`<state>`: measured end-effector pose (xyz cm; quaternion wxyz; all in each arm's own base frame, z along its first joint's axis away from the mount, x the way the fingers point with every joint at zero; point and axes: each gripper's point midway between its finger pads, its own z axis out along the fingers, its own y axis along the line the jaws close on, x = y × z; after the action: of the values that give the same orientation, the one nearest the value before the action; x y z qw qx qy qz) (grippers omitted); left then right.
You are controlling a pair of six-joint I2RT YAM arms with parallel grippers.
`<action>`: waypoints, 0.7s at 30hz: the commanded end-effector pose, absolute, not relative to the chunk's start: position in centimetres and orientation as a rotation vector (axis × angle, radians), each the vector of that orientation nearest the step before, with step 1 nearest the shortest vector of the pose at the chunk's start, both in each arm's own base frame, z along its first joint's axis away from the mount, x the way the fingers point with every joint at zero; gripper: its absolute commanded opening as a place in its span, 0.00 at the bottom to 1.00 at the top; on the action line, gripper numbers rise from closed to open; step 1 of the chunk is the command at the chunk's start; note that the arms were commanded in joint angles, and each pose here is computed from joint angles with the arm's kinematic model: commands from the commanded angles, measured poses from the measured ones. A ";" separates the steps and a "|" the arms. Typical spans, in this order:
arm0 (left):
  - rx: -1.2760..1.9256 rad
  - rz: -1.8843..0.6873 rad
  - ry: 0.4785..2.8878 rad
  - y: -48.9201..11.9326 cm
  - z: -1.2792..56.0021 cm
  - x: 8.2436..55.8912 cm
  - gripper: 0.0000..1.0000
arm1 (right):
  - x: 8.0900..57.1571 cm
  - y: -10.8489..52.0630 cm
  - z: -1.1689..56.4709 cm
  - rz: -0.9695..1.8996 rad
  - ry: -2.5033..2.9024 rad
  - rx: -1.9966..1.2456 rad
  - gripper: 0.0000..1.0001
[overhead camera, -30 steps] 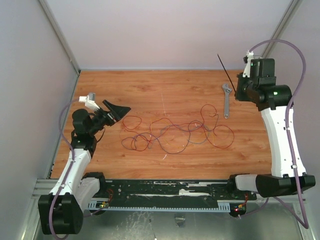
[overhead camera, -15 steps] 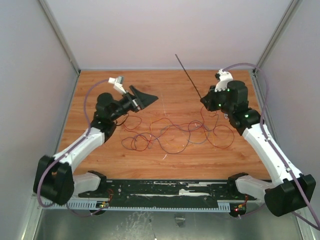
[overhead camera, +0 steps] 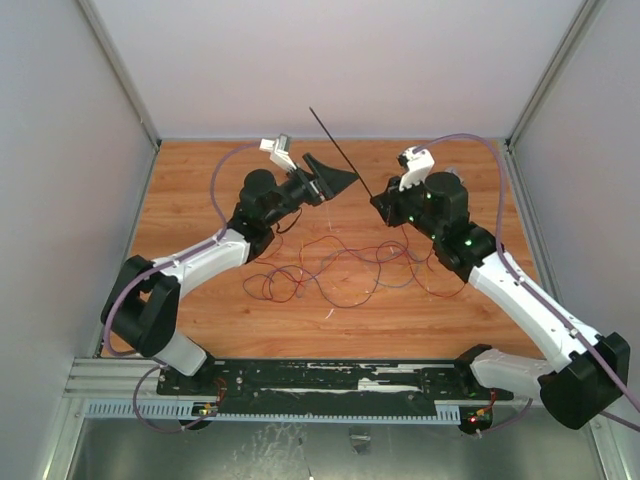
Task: Zip-tie the wires
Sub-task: Pick up the ribbon at the center of the board.
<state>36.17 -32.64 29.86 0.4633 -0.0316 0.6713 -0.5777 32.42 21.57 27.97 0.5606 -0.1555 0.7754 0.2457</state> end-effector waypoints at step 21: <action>0.058 -1.255 1.537 -32.7 35.0 38.2 0.00 | 32.2 20.8 31.1 0.451 1.782 -0.285 0.64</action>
<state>38.86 -33.11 32.11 0.5160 -0.0139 0.6553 -0.5515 32.56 22.60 27.03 0.5599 -0.1507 0.7866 0.2121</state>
